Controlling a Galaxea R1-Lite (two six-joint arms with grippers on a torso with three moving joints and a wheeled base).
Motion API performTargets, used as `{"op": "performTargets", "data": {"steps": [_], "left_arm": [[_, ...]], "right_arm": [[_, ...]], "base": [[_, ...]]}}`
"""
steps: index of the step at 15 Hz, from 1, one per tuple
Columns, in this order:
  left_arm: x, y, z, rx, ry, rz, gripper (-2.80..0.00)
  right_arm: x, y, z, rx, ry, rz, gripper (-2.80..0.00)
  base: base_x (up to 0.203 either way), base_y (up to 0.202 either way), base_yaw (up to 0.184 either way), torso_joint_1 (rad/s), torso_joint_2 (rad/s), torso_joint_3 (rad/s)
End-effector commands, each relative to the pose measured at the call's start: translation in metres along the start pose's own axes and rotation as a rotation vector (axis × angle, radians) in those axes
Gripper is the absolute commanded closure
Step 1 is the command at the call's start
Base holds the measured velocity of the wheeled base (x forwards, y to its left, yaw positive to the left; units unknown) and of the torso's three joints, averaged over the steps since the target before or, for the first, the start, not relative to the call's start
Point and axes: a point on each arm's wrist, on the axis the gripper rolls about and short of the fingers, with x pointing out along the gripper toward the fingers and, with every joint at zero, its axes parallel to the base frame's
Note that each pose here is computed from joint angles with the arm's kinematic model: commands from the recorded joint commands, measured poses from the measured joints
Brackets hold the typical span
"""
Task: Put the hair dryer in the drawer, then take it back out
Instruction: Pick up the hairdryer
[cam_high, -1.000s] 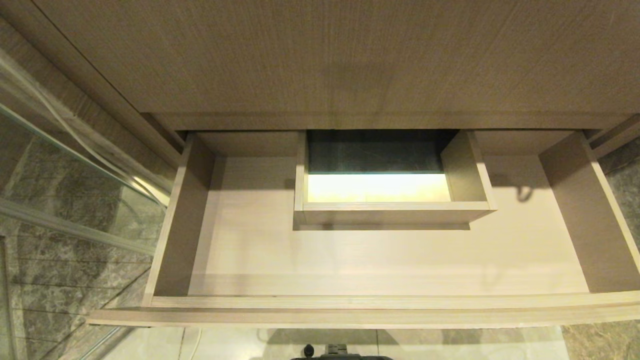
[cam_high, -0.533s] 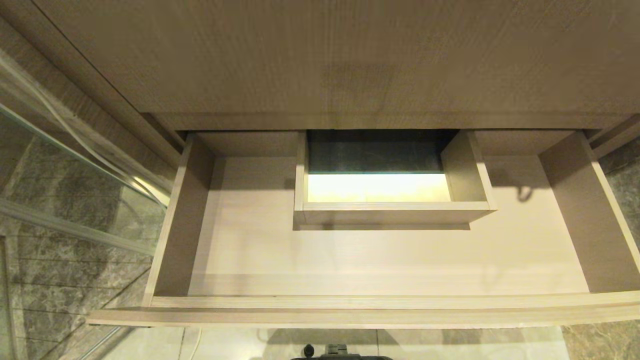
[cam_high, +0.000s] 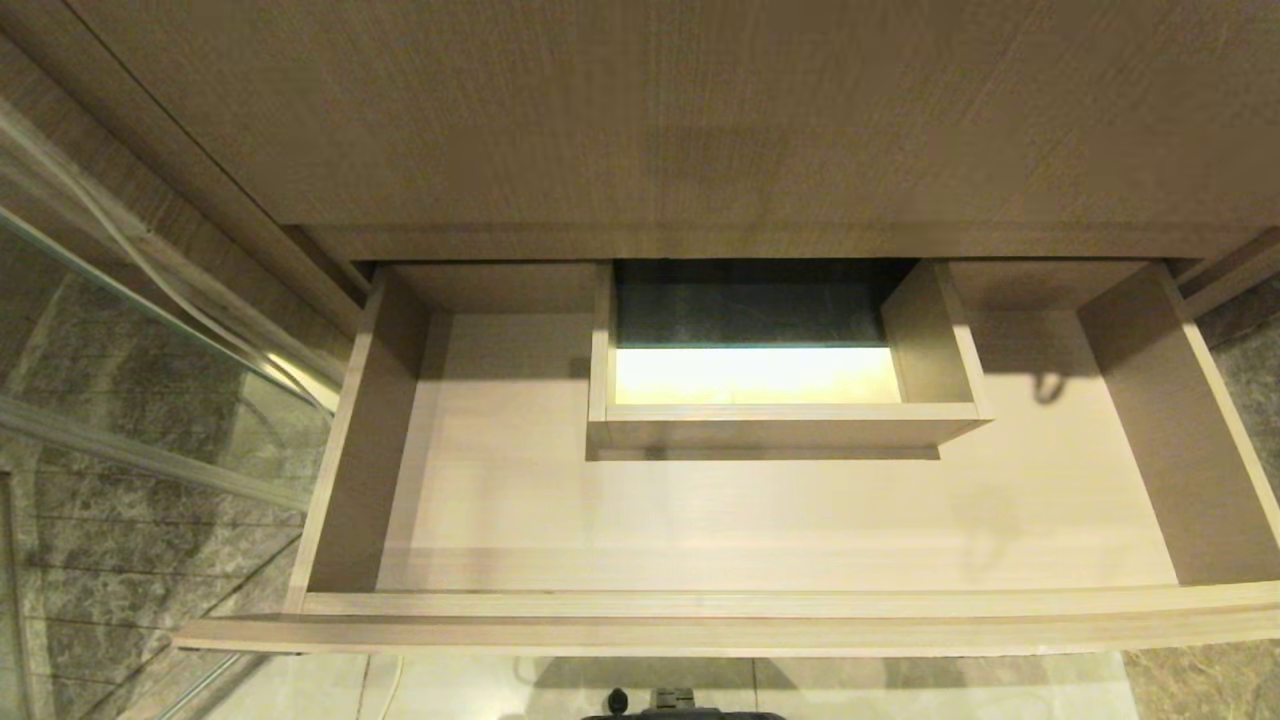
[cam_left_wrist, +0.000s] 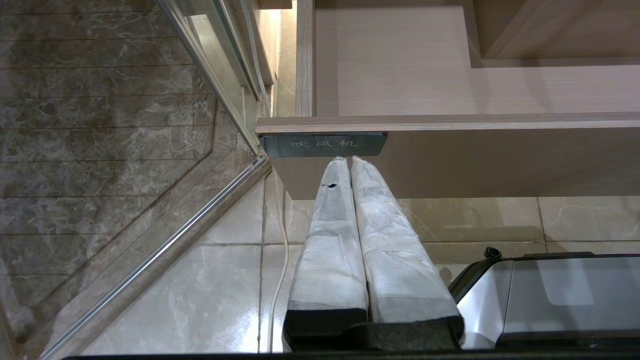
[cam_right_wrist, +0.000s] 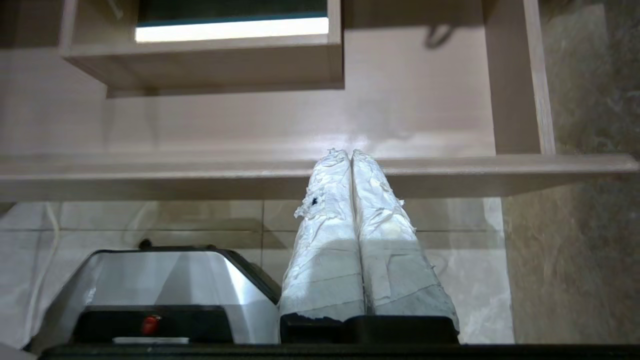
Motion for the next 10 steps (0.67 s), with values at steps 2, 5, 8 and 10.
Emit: {"op": "performTargets", "data": {"steps": [2, 5, 8, 10], "left_arm": [[0.000, 0.000, 0.000, 0.000, -0.001, 0.000, 0.00], [0.000, 0.000, 0.000, 0.000, -0.001, 0.000, 0.00], [0.000, 0.000, 0.000, 0.000, -0.001, 0.000, 0.00], [0.000, 0.000, 0.000, 0.000, -0.001, 0.001, 0.00]], "right_arm": [[0.034, 0.002, 0.077, 0.028, 0.102, 0.009, 0.00], [0.070, 0.005, 0.131, 0.076, 0.135, 0.064, 0.00], [0.087, 0.009, 0.158, 0.115, 0.220, 0.217, 0.00], [0.097, 0.010, 0.167, 0.131, 0.282, 0.259, 0.00]], "base": [[0.000, 0.000, 0.000, 0.000, 0.00, 0.000], [0.000, 0.000, 0.000, 0.000, 0.00, 0.000], [0.000, 0.000, 0.000, 0.000, 0.00, 0.000], [0.000, 0.000, 0.000, 0.000, 0.00, 0.000]]}}
